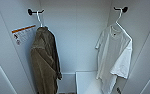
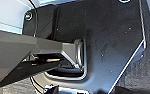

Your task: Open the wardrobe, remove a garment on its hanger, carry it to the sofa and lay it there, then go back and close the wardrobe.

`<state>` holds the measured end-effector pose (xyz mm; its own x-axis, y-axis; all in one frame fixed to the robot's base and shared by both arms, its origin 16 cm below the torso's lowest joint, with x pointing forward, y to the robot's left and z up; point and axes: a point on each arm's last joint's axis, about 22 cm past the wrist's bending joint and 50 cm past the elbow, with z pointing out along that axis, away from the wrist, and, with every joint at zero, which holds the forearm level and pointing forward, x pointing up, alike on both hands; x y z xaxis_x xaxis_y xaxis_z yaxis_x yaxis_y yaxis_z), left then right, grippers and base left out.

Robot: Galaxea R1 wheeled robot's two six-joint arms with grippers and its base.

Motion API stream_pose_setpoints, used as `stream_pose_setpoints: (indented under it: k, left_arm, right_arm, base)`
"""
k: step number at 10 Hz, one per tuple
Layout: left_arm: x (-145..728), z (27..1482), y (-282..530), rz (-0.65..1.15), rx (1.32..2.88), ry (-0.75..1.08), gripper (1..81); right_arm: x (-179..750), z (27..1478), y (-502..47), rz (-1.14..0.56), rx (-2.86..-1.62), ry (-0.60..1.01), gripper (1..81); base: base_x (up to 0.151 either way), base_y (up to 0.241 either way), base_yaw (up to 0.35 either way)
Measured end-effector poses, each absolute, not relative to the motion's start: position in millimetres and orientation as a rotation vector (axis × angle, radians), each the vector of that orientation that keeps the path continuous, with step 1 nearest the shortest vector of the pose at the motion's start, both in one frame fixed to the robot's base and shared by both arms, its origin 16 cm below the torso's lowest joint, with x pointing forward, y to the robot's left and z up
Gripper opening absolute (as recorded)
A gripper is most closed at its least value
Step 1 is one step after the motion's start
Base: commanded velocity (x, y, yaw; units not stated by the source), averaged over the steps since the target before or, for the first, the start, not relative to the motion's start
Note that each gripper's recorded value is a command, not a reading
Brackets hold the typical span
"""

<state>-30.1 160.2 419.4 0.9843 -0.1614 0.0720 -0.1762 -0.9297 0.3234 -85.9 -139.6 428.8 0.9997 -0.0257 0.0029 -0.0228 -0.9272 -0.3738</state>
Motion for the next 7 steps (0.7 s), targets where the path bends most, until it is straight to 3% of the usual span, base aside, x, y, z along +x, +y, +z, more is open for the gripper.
stream_pose_setpoints:
  k: [4,7]
  left_arm:
    - [5.4,416.6,151.4,0.063,2.759,-0.430,81.1]
    - [7.4,415.4,159.7,0.057,2.764,-0.455,81.1]
  right_arm:
    - [-106.6,430.8,-136.3,-0.042,-2.763,0.215,81.1]
    - [-110.6,431.2,-135.2,-0.042,-2.762,0.236,81.1]
  base:
    - [0.000,0.000,0.000]
    - [0.000,0.000,0.000]
